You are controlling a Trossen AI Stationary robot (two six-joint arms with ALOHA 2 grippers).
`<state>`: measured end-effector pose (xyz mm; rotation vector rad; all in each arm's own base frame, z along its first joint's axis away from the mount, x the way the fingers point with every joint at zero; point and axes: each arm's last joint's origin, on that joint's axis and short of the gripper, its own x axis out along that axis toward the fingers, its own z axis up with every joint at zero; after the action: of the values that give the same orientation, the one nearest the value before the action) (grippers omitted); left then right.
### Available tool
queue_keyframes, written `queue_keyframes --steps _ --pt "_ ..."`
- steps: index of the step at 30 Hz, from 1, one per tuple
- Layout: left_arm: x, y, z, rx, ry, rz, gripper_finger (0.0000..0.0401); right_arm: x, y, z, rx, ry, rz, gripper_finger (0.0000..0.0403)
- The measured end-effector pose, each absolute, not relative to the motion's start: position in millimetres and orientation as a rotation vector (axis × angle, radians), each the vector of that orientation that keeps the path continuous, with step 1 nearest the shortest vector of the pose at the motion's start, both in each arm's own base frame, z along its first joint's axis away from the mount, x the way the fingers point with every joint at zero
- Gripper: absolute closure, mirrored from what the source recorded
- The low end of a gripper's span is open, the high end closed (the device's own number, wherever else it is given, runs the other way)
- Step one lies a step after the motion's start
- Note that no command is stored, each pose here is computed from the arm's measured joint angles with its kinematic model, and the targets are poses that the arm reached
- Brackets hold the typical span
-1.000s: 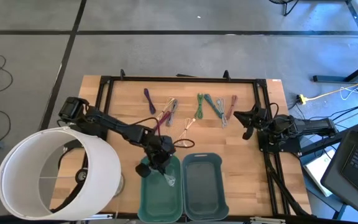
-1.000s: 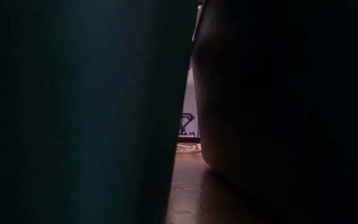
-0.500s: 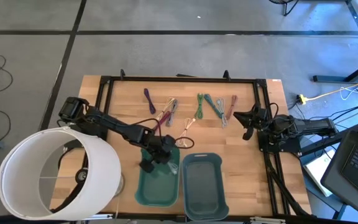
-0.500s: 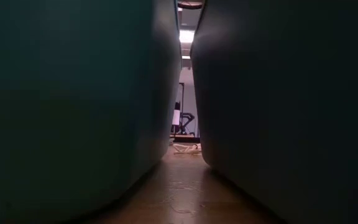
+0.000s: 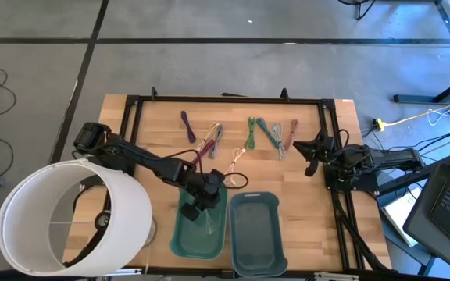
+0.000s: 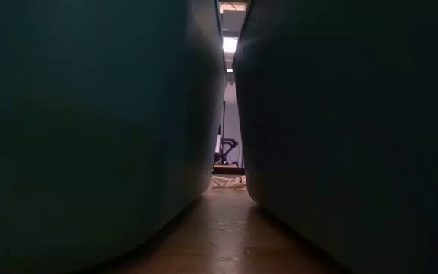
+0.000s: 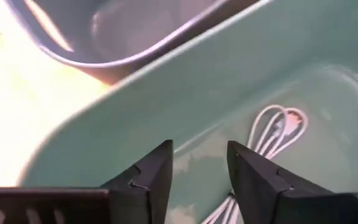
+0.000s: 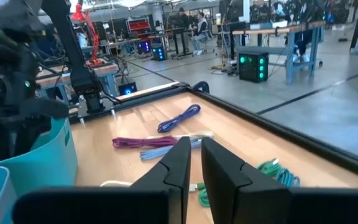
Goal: Pick & Place USB Port
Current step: Put the left white charger cable into the green bin
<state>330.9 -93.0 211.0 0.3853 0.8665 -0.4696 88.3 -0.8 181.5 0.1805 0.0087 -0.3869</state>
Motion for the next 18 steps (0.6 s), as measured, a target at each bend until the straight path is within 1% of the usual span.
queue_keyframes --steps 2,5,9,11,12,18 --pt "333 -97 225 0.442 0.873 -0.417 0.0265 88 -1 180 0.182 0.025 -0.388 0.0359" --pt "335 -100 248 0.561 0.880 -0.318 0.0292 88 -1 179 0.198 0.032 -0.390 0.0359" --pt "337 -85 260 0.715 0.944 -0.098 0.0349 88 0 179 0.201 0.035 -0.369 0.0359" --pt "337 -70 261 0.750 0.992 0.034 0.0381 89 0 179 0.202 0.037 -0.354 0.0359" --pt "337 -61 261 0.748 1.017 0.103 0.0391 89 1 179 0.203 0.038 -0.342 0.0359" --pt "333 4 262 0.653 1.134 0.461 0.0400 89 2 179 0.210 0.043 -0.293 0.0359"
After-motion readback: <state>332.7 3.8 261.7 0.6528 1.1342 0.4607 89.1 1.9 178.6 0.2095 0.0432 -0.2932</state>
